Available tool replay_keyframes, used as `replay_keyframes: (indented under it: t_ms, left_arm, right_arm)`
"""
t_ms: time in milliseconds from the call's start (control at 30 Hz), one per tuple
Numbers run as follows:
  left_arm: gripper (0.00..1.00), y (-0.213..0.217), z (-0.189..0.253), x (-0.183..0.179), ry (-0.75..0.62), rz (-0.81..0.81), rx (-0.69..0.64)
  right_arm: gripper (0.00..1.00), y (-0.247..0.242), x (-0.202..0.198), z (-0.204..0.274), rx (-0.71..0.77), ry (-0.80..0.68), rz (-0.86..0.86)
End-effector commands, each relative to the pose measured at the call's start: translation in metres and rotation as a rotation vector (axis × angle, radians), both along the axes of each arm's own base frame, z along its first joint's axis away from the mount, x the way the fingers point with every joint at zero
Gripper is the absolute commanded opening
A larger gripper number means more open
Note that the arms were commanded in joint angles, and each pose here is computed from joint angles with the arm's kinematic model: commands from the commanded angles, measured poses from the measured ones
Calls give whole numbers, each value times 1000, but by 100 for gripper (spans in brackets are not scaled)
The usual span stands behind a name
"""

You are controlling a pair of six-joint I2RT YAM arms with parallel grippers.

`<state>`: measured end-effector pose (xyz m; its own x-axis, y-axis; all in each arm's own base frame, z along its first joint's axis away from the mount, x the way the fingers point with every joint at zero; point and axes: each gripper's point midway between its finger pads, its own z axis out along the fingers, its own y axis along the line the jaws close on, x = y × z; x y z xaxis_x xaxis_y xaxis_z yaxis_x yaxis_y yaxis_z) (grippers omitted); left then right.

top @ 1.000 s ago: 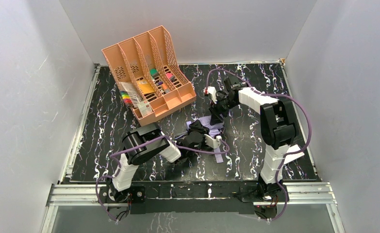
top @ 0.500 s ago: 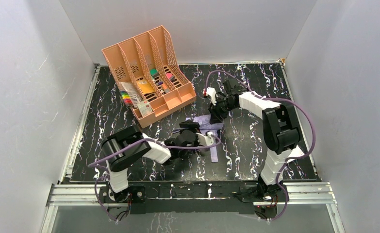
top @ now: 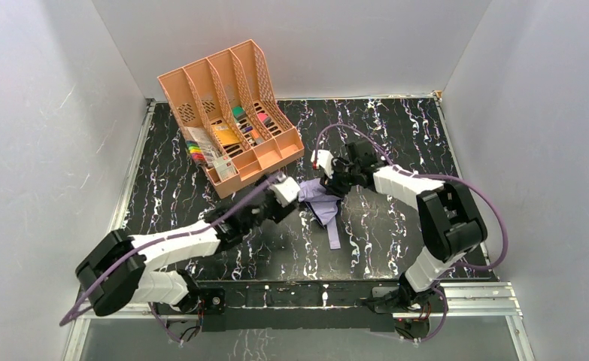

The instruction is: Put away the umbrella

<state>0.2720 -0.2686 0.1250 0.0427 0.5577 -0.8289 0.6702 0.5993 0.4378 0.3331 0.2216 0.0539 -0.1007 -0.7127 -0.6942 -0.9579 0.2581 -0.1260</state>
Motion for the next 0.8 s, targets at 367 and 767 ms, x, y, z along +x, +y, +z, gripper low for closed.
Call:
replay_keyframes:
  t_ms: [367, 767]
  left_arm:
    - [70, -22, 19, 41, 327, -154, -251]
    - [70, -73, -5, 52, 628, -349, -250]
  right_arm:
    - [36, -32, -31, -54, -218, -284, 46]
    - [35, -41, -51, -53, -234, -447, 69]
